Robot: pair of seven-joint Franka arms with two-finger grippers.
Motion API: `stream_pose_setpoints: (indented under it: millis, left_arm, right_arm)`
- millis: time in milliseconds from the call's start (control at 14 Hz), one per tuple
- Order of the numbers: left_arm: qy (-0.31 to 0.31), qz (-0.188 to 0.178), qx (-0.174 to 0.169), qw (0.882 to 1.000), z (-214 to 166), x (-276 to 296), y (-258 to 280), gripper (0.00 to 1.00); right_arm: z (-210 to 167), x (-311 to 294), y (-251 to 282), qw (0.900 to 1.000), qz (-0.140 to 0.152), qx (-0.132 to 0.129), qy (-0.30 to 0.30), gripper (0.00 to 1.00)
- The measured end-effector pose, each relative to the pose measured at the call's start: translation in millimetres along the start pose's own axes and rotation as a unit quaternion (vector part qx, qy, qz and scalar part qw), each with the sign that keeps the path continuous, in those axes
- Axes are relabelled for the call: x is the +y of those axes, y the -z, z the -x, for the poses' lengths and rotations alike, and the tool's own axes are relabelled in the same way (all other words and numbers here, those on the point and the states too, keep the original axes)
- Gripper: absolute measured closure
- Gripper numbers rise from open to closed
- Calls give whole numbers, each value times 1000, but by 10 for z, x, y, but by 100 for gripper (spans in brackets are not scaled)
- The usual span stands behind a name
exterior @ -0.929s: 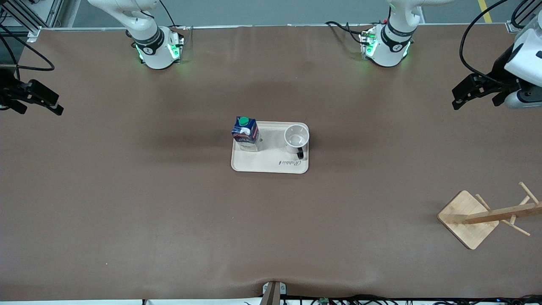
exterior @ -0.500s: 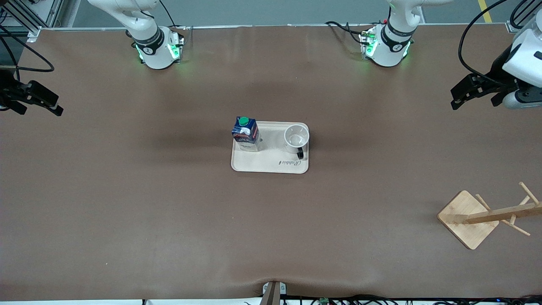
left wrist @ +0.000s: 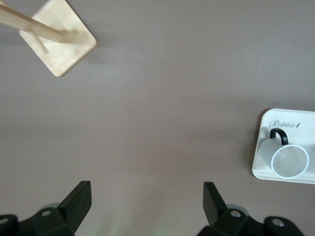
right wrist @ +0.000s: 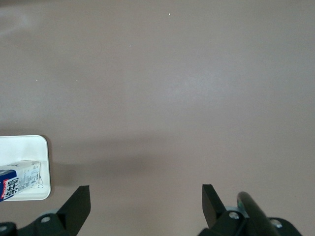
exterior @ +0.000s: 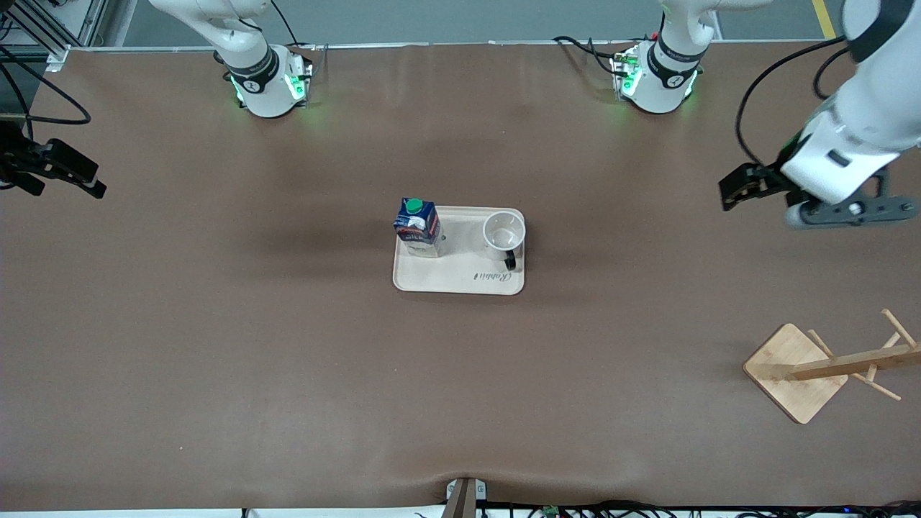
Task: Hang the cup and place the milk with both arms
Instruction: 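Move the left gripper toward the white mug on the tray, then lower the left gripper into the white mug and grip its rim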
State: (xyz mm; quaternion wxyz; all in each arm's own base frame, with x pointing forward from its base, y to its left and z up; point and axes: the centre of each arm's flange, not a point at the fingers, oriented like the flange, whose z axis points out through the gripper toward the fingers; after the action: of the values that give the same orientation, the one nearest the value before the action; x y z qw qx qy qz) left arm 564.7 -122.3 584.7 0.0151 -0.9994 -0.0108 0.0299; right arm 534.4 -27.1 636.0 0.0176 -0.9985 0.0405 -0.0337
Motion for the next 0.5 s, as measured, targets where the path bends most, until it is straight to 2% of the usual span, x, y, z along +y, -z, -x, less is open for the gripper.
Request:
stream_pose_setpoints:
  millis: [286, 500]
  left_arm:
    - [3, -1, -23, 1000, -96, 752, -500, 0]
    - [0, 4, -20, 1000, -101, 1415, -932, 0]
  right_arm:
    - [-6, 3, 0, 1000, 0, 0, 0, 0]
    - [-8, 5, 1, 1000, 0, 1, 0, 0]
